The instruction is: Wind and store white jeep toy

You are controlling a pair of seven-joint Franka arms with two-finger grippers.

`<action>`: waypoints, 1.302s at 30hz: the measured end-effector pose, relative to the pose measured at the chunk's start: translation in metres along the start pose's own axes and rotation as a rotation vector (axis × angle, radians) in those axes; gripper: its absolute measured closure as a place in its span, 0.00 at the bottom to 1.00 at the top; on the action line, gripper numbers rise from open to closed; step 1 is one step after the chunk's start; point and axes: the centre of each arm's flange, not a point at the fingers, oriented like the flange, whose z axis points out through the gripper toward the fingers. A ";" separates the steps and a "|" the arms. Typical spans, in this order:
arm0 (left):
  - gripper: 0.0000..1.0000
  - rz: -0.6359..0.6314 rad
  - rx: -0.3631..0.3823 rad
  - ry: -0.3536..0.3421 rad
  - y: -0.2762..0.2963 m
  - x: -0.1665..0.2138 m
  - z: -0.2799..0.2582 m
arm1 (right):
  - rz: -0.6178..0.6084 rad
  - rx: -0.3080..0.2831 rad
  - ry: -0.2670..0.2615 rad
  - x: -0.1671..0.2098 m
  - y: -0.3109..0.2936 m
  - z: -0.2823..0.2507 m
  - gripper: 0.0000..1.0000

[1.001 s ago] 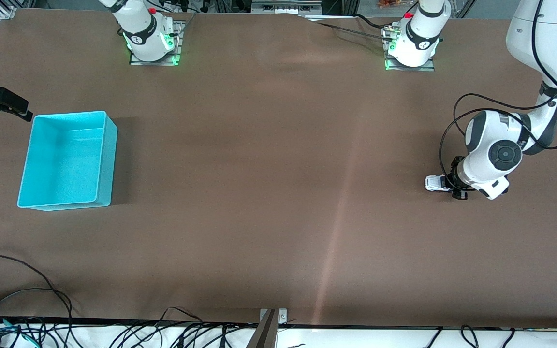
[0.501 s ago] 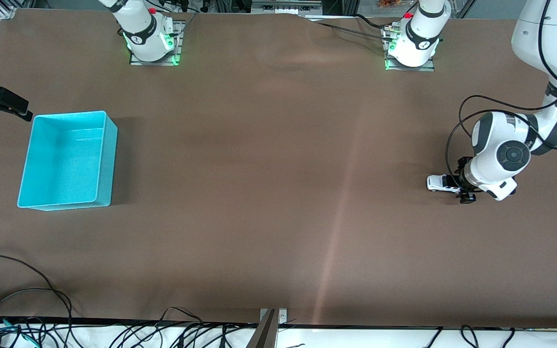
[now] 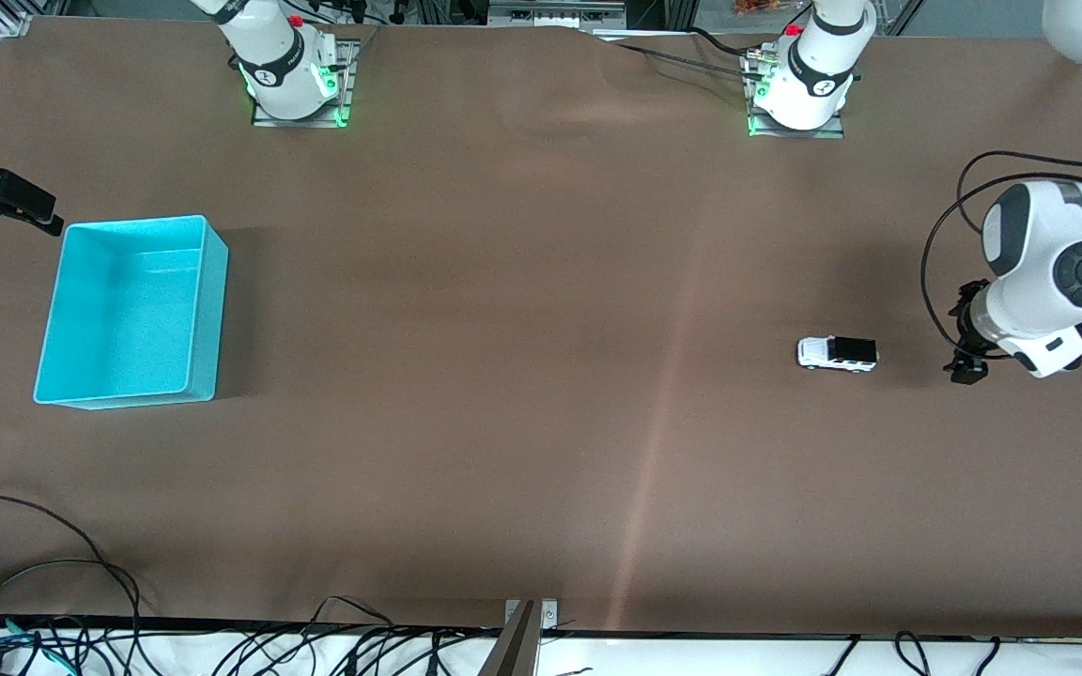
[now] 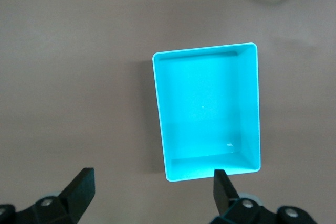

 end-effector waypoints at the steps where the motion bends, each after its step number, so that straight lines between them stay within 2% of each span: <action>1: 0.00 0.018 -0.008 0.003 -0.001 0.001 -0.009 | 0.000 0.000 0.000 0.000 0.000 0.000 0.00; 12: 0.00 0.239 -0.088 0.015 0.021 -0.010 -0.106 | 0.000 0.000 0.000 0.000 0.000 0.000 0.00; 23: 0.00 0.625 -0.105 0.050 0.036 -0.023 -0.185 | 0.000 0.000 0.000 0.000 0.000 0.000 0.00; 30: 0.00 0.794 -0.158 0.065 0.041 -0.022 -0.221 | 0.000 0.000 0.000 0.000 0.000 0.000 0.00; 33: 0.00 0.847 -0.203 0.058 0.043 -0.023 -0.238 | 0.000 0.000 0.000 0.000 0.000 0.000 0.00; 36: 0.00 0.878 -0.249 0.020 0.042 -0.023 -0.253 | 0.000 0.000 0.000 0.000 0.000 0.000 0.00; 39: 0.00 0.905 -0.259 -0.016 0.039 -0.021 -0.261 | 0.000 0.000 0.000 0.000 0.000 0.000 0.00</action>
